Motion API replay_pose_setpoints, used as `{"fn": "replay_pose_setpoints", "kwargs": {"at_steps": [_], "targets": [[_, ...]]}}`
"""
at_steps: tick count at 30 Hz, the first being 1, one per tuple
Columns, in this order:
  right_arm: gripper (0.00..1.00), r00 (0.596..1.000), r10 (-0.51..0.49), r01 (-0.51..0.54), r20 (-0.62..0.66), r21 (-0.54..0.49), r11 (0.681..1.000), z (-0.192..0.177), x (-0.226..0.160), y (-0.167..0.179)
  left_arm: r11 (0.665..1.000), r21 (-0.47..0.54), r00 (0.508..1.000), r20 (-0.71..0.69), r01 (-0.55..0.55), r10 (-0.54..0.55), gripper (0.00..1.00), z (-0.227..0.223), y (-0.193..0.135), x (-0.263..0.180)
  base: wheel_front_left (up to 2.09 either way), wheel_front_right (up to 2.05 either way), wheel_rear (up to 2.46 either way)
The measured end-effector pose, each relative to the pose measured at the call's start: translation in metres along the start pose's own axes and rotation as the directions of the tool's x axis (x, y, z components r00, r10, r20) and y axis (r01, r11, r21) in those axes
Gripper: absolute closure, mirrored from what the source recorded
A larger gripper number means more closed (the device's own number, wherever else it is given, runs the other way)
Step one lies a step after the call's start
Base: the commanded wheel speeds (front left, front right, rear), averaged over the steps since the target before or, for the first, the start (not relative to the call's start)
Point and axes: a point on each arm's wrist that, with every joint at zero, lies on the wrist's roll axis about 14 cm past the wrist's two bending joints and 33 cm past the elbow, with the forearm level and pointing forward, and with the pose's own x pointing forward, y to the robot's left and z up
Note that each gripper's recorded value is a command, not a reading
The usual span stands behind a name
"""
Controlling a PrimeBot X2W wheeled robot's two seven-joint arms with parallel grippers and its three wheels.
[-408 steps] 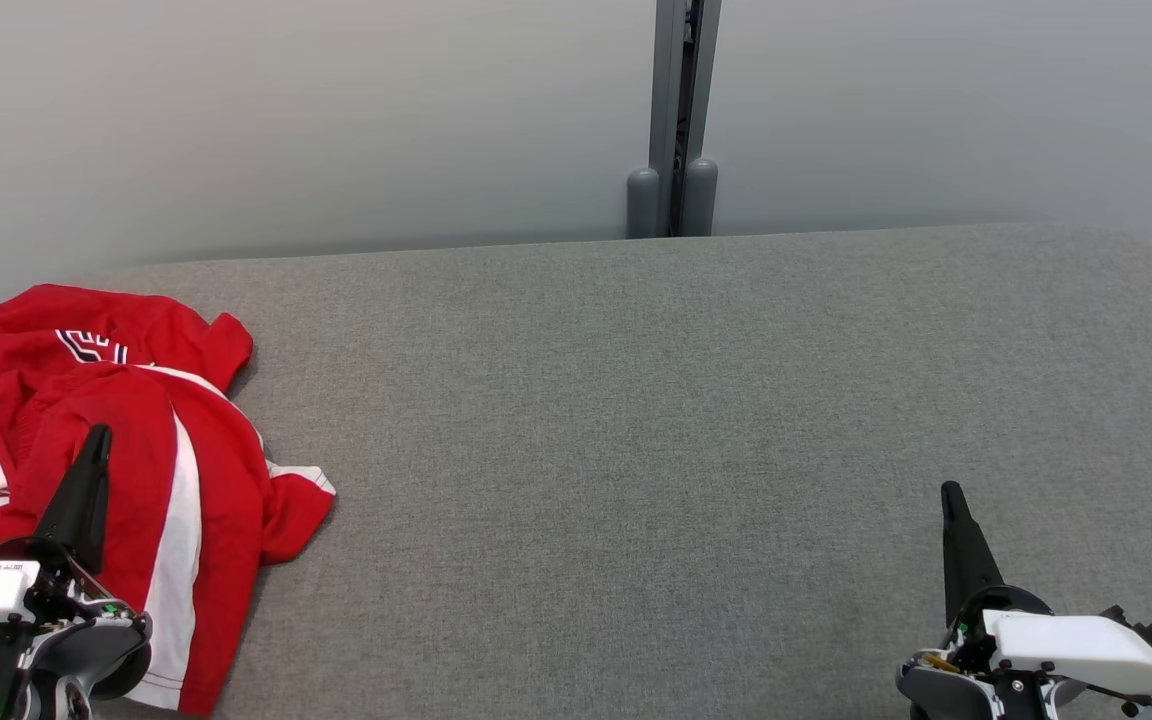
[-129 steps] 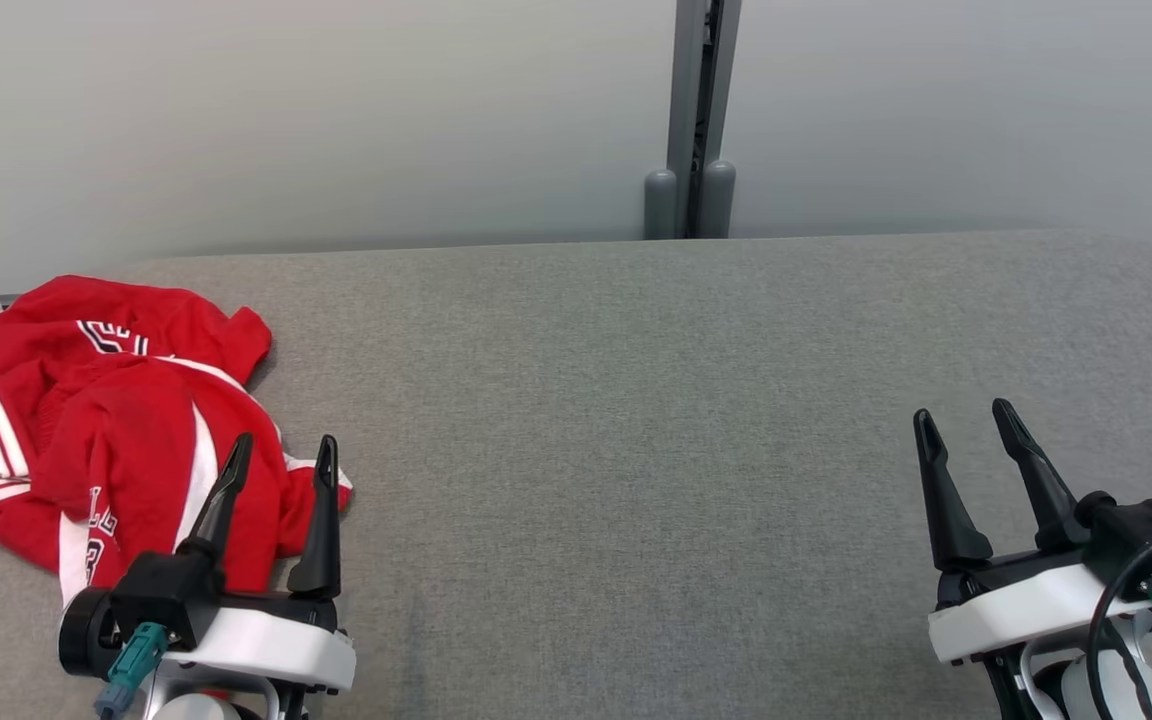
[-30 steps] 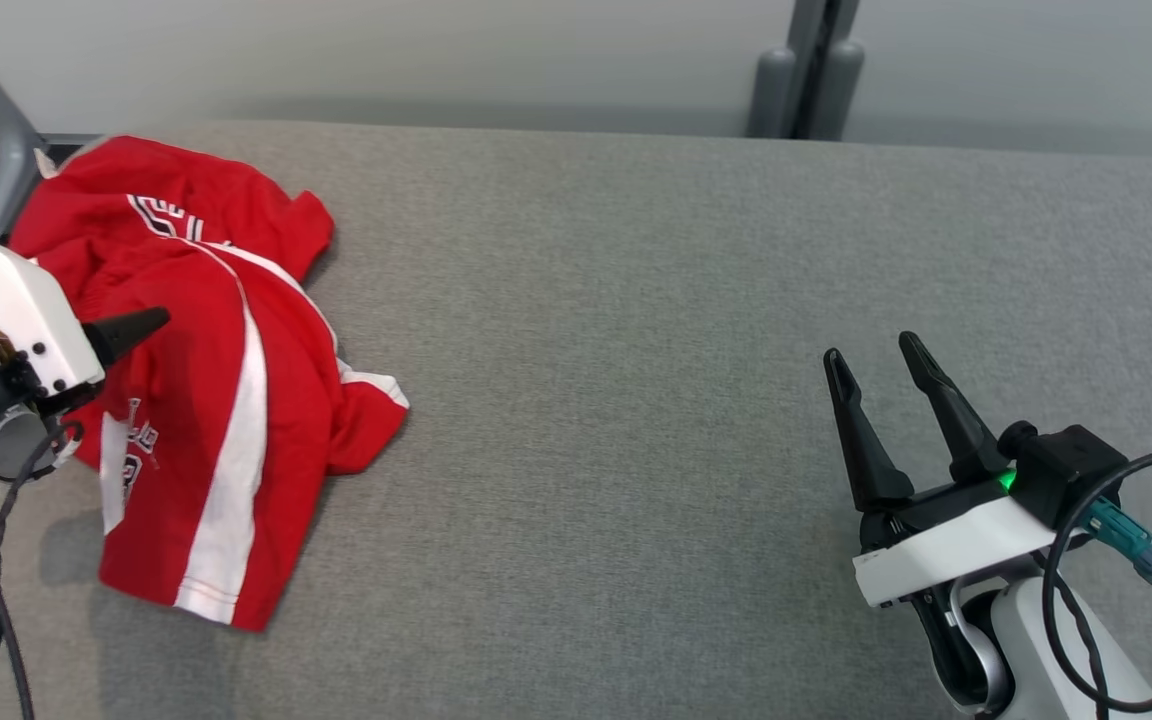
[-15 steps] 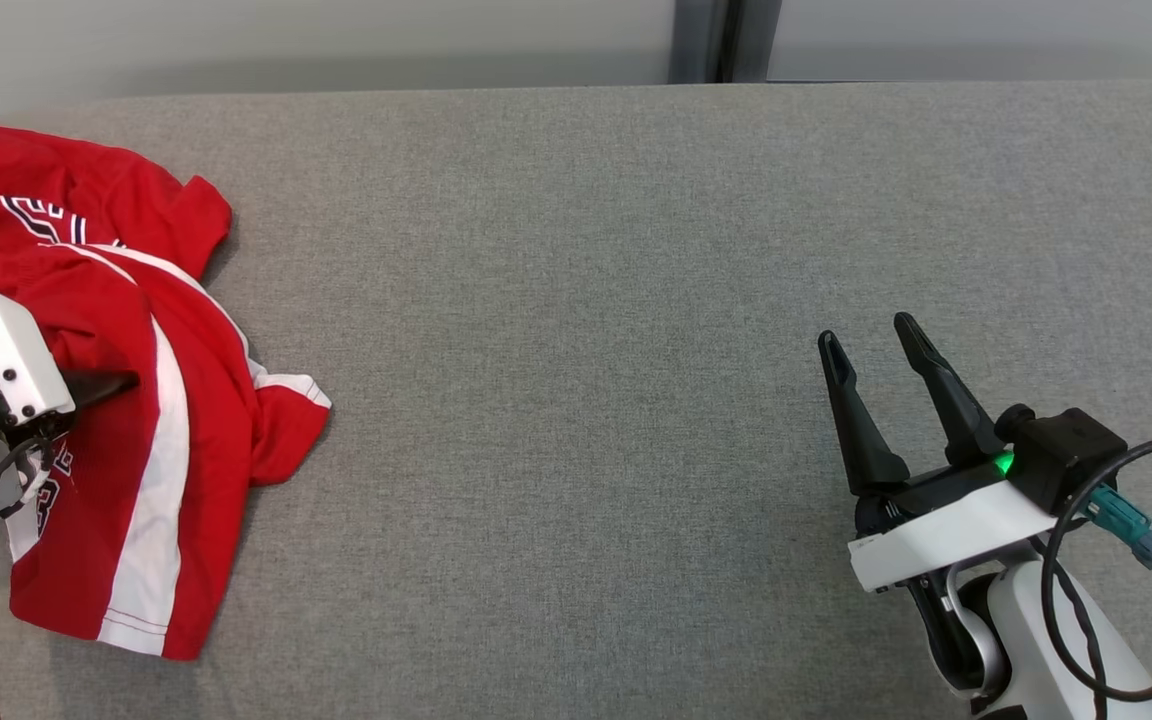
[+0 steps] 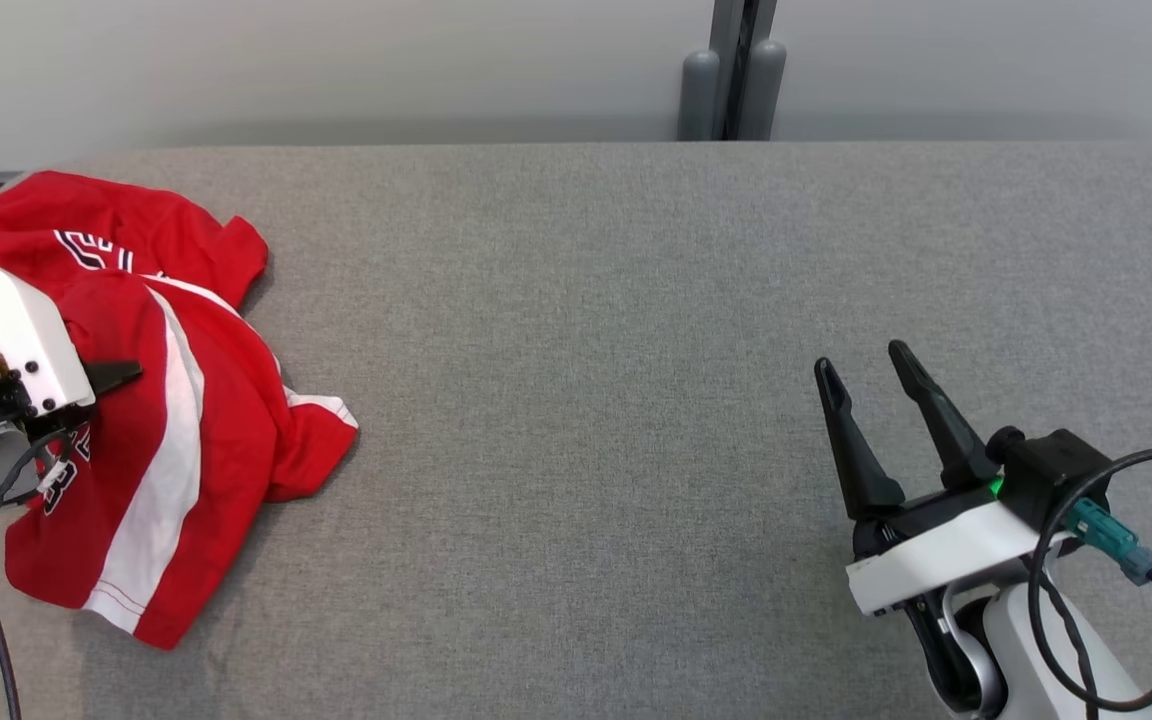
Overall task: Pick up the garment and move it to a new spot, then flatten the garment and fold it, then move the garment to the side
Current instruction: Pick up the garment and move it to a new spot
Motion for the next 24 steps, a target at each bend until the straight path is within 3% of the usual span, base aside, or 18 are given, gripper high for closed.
{"fn": "replay_pose_setpoints", "kwargs": {"at_steps": [6, 13, 19, 24], "targets": [[0.00, 1.000, 0.011, -0.011, 0.016, -0.002, 1.000, 0.008, -0.007, 0.008, 0.996, 0.091, 0.997, 0.081, 0.010, -0.018, 1.00, 0.017, -0.014, -0.025, 0.00, 0.00, 0.00], [0.00, 0.999, -0.004, 0.004, 0.032, -0.001, 1.000, 0.017, -0.022, 0.009, 0.964, 0.257, 0.982, 0.154, 0.063, -0.105, 1.00, 0.029, -0.058, -0.051, 0.00, 0.00, 0.00], [0.00, 0.998, -0.040, 0.040, 0.053, -0.003, 0.999, 0.025, -0.034, 0.000, 0.893, 0.425, 0.954, 0.176, 0.148, -0.241, 1.00, 0.028, -0.118, -0.063, 0.00, 0.00, 0.00], [0.00, 0.994, -0.086, 0.087, 0.070, -0.009, 0.996, 0.032, -0.045, -0.013, 0.792, 0.563, 0.930, 0.108, 0.234, -0.351, 1.00, 0.010, -0.171, -0.065, 0.00, 0.00, 0.00]]}}
